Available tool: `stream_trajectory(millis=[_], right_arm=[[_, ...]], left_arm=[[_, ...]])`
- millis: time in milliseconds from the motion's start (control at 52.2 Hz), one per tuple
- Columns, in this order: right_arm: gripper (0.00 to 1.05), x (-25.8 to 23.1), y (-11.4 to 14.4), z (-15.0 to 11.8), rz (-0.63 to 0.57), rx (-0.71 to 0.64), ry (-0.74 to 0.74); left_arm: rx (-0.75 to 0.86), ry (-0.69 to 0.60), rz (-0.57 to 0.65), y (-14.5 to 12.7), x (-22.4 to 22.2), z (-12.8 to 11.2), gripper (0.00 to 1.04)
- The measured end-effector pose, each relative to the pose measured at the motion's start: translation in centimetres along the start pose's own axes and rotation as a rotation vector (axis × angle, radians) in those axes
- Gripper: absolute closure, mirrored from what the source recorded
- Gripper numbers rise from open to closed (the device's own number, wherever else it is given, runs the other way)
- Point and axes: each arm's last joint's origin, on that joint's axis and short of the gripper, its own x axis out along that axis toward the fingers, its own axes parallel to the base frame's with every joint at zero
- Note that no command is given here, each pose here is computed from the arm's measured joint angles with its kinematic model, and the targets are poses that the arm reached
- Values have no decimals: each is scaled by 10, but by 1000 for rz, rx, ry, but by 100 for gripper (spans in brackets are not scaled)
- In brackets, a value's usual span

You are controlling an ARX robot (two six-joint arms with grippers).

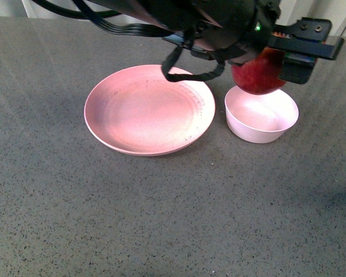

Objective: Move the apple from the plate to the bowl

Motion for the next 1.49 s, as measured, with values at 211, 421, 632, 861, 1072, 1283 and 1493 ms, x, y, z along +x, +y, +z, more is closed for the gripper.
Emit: stream_trajectory(millis=[211, 421, 632, 861, 1072, 1283, 1493], right_arm=[[9, 0, 0, 0, 0, 0, 0], [9, 0, 0, 0, 0, 0, 0], [9, 0, 0, 0, 0, 0, 0], [9, 0, 0, 0, 0, 0, 0], [9, 0, 0, 0, 0, 0, 0], [9, 0, 0, 0, 0, 0, 0], [9, 0, 0, 0, 0, 0, 0]], left_arm=[[24, 68, -25, -13, 29, -10, 29], [33, 95, -10, -10, 43, -12, 29], [28, 111, 10, -2, 51, -14, 29], [23, 135, 17, 2, 55, -22, 29], [22, 134, 13, 2, 55, -23, 7], [17, 142, 14, 3, 55, -28, 9], [-6, 135, 18, 6, 48, -30, 9]])
